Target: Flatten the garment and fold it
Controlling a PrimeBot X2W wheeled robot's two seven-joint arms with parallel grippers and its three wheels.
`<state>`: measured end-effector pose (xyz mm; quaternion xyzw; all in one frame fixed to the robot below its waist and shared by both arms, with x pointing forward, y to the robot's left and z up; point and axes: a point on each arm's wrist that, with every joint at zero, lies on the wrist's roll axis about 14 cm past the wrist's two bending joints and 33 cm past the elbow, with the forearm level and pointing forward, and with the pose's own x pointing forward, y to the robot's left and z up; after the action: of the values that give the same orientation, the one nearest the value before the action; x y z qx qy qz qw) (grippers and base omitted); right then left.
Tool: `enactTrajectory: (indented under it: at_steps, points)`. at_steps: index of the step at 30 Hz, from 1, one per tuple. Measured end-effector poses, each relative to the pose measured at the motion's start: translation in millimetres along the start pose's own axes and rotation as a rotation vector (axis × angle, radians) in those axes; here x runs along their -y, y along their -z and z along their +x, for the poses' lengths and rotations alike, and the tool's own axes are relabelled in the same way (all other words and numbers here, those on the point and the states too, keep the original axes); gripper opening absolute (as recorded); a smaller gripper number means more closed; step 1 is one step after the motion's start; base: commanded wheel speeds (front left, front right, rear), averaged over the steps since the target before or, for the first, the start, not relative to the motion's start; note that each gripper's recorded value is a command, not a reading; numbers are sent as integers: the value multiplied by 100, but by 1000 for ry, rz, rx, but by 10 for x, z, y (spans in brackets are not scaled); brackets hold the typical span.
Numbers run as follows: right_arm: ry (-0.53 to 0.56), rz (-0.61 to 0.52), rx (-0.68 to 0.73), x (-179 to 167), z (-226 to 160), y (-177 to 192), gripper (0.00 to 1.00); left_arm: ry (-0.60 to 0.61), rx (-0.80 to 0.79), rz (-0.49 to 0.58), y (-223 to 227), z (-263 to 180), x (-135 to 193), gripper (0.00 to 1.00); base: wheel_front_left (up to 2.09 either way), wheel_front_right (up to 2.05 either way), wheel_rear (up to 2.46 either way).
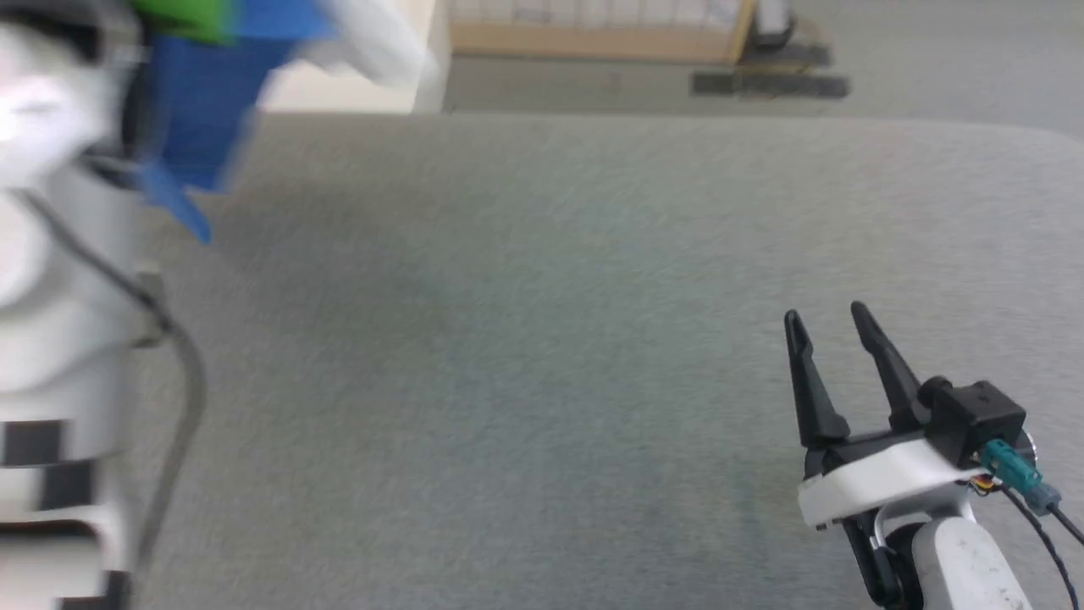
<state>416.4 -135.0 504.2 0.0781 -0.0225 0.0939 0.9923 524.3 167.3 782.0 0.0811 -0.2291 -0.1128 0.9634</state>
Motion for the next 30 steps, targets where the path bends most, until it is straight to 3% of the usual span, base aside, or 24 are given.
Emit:
enactTrajectory:
  at_steps: [7,11,13,20,23,27,28,29,30]
  points:
    - [89,-10,37,252,-306,-188,100,297,-37,-179,-85,109,1294,0,0,0,0]
    - [144,-17,44,406,-462,-236,100,431,-206,-262,374,-92,1917,0,0,0,0]
    - [165,-20,47,466,-519,-254,100,487,-366,-310,807,-328,2197,0,0,0,0]
    - [205,-24,41,572,-633,-261,100,548,-921,-384,2096,-1554,2751,0,0,0,0]
    - [203,-23,37,557,-650,-258,100,567,-1129,-384,2416,-2163,2855,0,0,0,0]
    - [192,-20,31,518,-661,-243,100,576,-1236,-432,2499,-2566,2961,0,0,0,0]
    - [189,-19,31,506,-660,-245,100,571,-1240,-447,2489,-2582,2969,37,0,0,0]
    - [185,-19,32,492,-660,-248,100,563,-1245,-468,2475,-2605,2978,100,0,0,0]
    - [181,-17,33,479,-661,-252,100,553,-1246,-491,2458,-2626,2981,100,0,0,0]
